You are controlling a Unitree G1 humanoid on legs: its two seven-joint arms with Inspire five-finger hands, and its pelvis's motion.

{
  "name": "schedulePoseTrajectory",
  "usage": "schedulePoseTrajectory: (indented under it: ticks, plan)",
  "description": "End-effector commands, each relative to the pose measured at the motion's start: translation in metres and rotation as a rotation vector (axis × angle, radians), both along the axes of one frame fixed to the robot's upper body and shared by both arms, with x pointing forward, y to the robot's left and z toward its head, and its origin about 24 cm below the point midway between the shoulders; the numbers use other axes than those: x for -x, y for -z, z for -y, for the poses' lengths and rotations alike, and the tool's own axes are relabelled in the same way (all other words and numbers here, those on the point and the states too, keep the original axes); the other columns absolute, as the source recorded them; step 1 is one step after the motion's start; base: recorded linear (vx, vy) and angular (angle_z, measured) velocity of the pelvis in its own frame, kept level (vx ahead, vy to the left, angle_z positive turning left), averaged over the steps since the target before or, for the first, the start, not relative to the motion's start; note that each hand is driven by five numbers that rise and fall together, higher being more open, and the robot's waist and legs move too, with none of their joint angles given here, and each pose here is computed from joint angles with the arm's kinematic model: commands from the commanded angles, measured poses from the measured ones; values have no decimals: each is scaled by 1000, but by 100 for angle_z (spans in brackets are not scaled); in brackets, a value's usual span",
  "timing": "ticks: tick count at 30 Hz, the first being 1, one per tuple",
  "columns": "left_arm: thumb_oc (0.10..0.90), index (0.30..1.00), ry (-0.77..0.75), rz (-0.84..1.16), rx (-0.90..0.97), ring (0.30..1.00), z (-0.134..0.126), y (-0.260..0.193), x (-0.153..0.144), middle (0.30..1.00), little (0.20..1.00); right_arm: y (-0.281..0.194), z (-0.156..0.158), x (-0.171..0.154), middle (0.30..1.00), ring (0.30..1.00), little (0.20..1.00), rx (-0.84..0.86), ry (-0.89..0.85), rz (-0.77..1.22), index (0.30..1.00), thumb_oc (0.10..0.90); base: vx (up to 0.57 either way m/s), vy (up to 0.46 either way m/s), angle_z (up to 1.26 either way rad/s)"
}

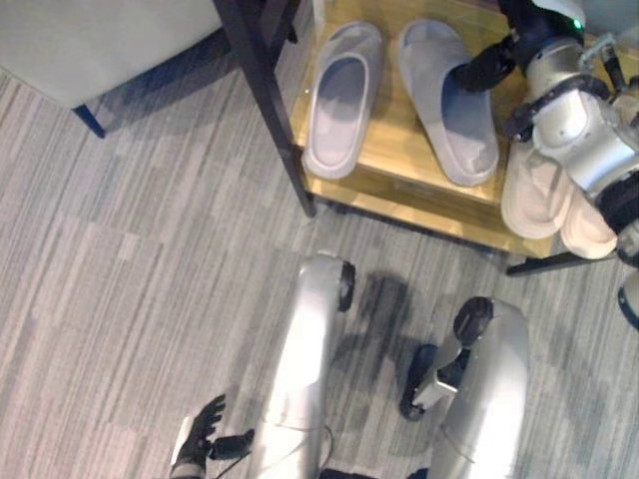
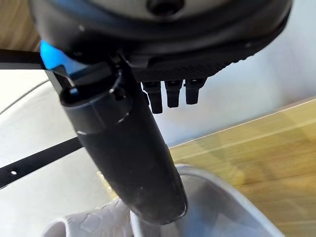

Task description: Arrange the slippers neatly on the shoe rack.

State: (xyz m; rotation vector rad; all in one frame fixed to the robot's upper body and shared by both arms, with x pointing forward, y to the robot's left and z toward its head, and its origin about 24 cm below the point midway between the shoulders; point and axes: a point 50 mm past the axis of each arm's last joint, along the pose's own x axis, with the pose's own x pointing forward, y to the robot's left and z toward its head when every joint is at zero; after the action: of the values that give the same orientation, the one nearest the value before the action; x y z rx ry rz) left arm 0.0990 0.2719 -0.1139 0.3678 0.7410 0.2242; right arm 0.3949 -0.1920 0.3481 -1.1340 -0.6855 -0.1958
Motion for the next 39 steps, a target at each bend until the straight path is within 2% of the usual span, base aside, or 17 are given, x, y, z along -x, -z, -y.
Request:
schedulePoseTrajectory:
  ticks: [1, 7, 11, 14, 17, 28, 35, 37, 39]
  plan:
    - [800, 900, 41, -133, -32, 900, -12, 3, 43, 900, 900, -94, -13, 41, 900, 900, 900, -72, -109, 283, 900, 800, -14, 14, -8]
    - [800, 900, 11, -179, -45, 900, -13, 11, 42, 900, 900, -95, -23, 37, 900, 900, 900, -100, -128, 262, 900, 800, -7, 11, -7]
    - [800, 900, -11, -198, -51, 900, -13, 16, 38, 900, 900, -103, -32, 38, 900, 900, 900, -58, -139, 208, 900, 800, 1, -2, -2]
    - [800, 900, -15, -223, -34, 900, -9, 20, 41, 900, 900, -105, -20, 39, 900, 900, 900, -38, -95, 197, 900, 800, -3, 4, -2]
    - [800, 900, -12, -227, -42, 900, -5, 23, 36, 900, 900, -107, -25, 51, 900, 900, 900, -80, -200, 255, 900, 800, 0, 0, 0]
    - [800, 900, -33, -222, -43, 900, 3, 27, 23, 900, 900, -96, -14, 58, 900, 900, 900, -98, -209, 297, 900, 800, 1, -1, 0]
    - [800, 900, -66, -201, -44, 900, 9, 29, 15, 900, 900, -88, -13, 86, 900, 900, 900, -207, -370, 462, 900, 800, 1, 0, -1]
    - [800, 900, -58, -177, -55, 900, 14, 28, 11, 900, 900, -77, -12, 109, 900, 900, 900, -252, -486, 563, 900, 800, 10, -21, -4]
    - [800, 900, -62, -158, -68, 900, 13, 27, 10, 900, 900, -64, -6, 123, 900, 900, 900, -252, -505, 618, 900, 800, 0, 0, 0]
